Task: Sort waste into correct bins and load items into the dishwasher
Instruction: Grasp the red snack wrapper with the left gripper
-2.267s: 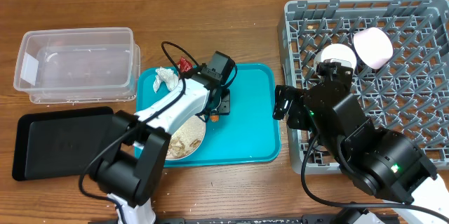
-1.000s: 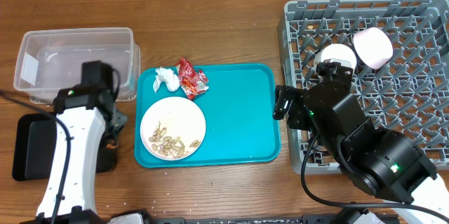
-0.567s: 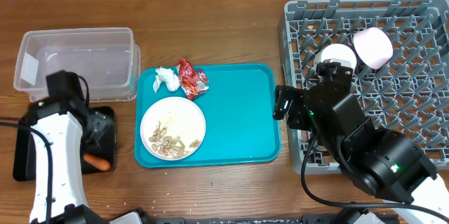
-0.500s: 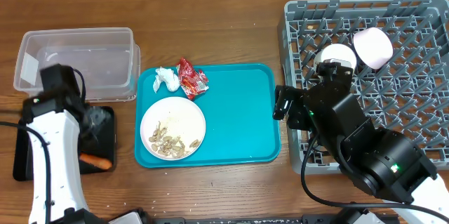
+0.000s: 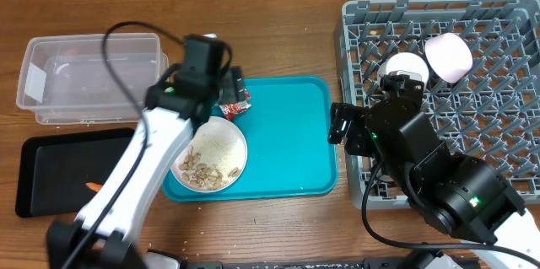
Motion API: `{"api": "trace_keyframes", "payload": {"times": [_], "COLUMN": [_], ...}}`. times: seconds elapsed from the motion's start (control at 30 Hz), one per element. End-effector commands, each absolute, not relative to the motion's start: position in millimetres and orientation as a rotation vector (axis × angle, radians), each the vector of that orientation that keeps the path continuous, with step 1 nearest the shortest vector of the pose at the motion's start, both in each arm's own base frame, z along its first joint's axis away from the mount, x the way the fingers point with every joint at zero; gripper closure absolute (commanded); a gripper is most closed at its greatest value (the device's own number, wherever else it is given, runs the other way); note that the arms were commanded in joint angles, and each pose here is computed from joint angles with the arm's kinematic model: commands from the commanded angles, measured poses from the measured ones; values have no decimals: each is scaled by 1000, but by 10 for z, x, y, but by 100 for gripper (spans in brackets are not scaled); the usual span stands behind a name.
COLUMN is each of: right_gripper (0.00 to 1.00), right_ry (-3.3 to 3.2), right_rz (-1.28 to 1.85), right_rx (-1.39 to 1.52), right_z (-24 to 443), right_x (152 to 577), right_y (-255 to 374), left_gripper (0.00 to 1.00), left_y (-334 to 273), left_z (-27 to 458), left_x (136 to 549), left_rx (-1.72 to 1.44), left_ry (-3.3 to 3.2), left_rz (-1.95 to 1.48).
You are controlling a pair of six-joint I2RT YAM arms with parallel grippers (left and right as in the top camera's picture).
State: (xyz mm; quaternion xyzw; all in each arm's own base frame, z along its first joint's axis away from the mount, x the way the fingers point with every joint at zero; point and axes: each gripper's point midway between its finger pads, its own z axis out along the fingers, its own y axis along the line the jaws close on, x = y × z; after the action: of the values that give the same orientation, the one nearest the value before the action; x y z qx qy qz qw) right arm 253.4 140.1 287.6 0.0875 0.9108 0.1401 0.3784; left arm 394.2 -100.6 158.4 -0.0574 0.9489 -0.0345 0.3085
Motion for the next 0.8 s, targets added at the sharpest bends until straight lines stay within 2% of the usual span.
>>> {"api": "trace_keyframes", "payload": {"times": [0.0, 0.03, 0.2, 0.37, 0.57, 0.7, 0.77], "right_gripper": [0, 0, 0, 0, 0, 0, 0], "right_ry": [2303, 2303, 2303, 2303, 2303, 2303, 2303], "right_rz": [358, 358, 358, 358, 358, 358, 358], "right_rx": [239, 239, 239, 239, 239, 239, 239], "right_z": [2946, 2946, 2946, 2946, 2946, 2946, 2946], "right_x": [2562, 2562, 2562, 2562, 2562, 2562, 2562], "right_y": [1388, 1388, 1388, 1388, 1388, 1388, 1388], "left_gripper": [11, 17, 20, 33, 38, 52, 65], "left_y": [-936, -959, -1176, -1130, -1162, -1319, -1414], "left_z": [1139, 1039, 617, 331, 57, 12, 14], "left_x": [4109, 4145, 4306, 4318, 4274, 4224, 4198], "left_rx": [-118, -115, -71, -78, -65, -36, -20], "left_ry": [2559, 2572, 2611, 2654, 2712, 2743, 2755], "left_rz": [41, 34, -63, -12, -18, -135, -209]}}
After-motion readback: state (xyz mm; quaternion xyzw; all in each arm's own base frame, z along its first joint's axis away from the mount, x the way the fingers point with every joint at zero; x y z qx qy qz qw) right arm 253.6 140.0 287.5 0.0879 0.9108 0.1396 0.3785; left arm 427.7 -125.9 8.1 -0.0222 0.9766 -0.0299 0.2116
